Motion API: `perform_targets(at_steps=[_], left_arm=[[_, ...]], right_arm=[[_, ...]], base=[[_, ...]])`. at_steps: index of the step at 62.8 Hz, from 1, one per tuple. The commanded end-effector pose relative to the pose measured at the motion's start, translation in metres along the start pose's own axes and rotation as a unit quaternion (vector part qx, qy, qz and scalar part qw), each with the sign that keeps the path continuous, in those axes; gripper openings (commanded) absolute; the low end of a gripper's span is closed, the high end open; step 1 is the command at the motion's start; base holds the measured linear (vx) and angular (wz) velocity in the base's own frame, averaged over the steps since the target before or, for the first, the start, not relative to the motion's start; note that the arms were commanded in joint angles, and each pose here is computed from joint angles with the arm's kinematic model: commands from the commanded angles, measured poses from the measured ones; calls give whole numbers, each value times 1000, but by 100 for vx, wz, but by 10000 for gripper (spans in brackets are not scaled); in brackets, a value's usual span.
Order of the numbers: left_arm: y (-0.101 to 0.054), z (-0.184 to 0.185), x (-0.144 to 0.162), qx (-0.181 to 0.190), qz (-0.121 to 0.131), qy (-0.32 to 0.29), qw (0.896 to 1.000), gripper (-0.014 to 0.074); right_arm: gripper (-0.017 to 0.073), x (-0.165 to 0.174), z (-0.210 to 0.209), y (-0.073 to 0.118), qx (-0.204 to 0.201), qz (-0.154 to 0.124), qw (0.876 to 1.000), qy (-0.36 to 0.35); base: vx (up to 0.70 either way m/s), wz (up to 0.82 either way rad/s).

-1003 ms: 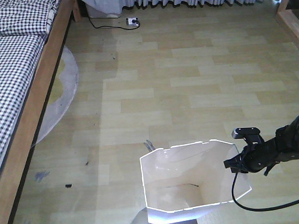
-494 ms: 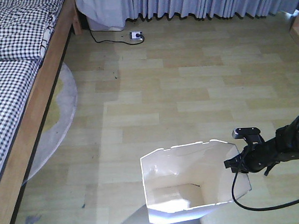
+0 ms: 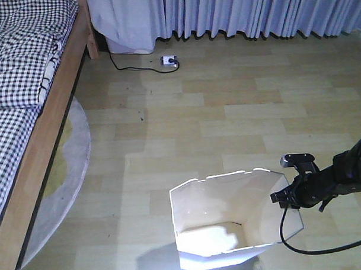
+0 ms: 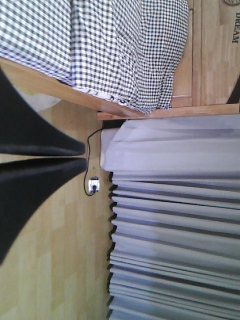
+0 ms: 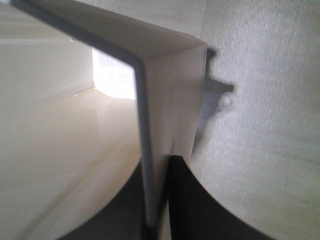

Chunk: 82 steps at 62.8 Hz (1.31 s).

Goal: Move trash bin to bedside with robot
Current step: 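Keep holding the bin with the right gripper, driving to the bedside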

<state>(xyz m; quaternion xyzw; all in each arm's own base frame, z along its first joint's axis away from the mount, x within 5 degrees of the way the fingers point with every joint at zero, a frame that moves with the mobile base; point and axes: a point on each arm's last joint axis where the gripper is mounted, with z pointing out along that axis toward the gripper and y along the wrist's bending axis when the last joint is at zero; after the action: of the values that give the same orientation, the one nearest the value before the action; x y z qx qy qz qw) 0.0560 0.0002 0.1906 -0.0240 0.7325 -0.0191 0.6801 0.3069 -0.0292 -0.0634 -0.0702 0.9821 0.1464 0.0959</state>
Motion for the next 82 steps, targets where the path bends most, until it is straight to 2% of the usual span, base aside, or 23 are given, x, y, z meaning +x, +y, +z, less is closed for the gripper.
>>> perform_targets(at_steps=[1, 82], left_arm=[[0, 1, 2, 3, -6, -30, 1000, -6], [0, 1, 2, 3, -6, -30, 1000, -6]], right_arm=[[-6, -24, -22, 15, -72, -2, 995, -66], [-6, -24, -22, 15, -72, -2, 995, -66]], base=[[45, 2], [42, 3]])
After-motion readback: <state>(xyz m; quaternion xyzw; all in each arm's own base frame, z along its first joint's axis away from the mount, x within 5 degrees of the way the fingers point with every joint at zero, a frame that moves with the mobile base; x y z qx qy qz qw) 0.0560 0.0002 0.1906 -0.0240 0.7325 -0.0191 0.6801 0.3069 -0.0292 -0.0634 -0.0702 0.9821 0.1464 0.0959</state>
